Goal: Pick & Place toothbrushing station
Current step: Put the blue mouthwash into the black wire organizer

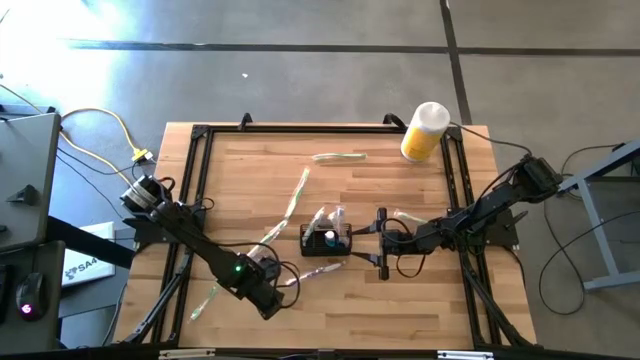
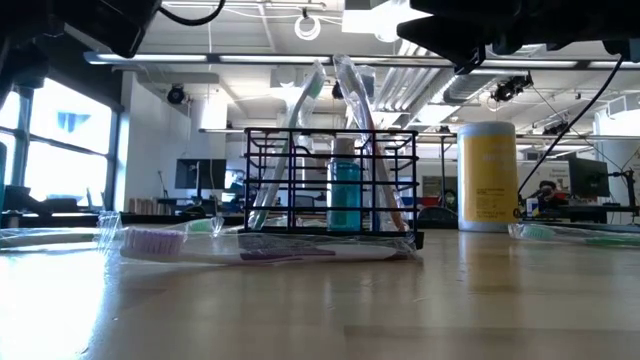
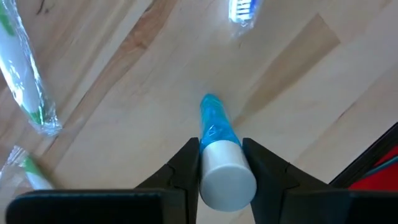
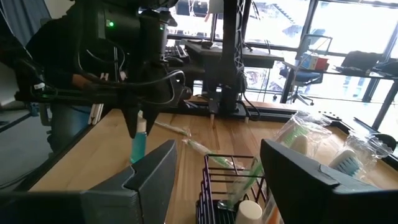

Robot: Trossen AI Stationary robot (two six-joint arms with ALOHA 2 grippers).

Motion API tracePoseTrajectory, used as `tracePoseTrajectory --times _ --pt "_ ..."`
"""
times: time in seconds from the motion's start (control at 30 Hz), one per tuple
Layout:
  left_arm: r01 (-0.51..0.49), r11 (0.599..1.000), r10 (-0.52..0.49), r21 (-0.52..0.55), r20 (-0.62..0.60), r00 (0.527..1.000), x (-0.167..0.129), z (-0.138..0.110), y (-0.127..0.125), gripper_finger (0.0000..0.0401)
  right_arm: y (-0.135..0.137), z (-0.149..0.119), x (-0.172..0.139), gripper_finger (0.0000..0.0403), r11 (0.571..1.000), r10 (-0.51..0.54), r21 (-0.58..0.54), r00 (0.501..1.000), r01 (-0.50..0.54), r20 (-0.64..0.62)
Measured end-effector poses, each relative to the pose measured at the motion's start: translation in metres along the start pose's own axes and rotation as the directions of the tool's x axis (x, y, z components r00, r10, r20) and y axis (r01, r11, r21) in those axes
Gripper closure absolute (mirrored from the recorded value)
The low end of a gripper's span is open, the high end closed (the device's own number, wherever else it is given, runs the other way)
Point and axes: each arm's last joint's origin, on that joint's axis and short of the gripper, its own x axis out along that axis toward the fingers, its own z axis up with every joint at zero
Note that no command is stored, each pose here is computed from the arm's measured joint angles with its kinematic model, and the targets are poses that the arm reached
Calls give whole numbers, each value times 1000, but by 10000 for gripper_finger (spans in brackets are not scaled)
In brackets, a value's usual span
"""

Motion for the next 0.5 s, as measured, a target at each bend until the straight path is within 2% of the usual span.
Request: tracePoseTrajectory --times 0.23,0.4,0.5 --pt "-33 997 32 74 18 999 -10 2 -4 313 0 0 0 177 1000 -2 -1 1000 2 0" --pt "-56 991 44 122 100 994 -61 8 -19 313 0 0 0 177 1000 -2 -3 1000 2 0" --pt "-25 981 -11 193 185 983 -98 13 -29 313 0 0 0 177 1000 -2 -3 1000 2 0"
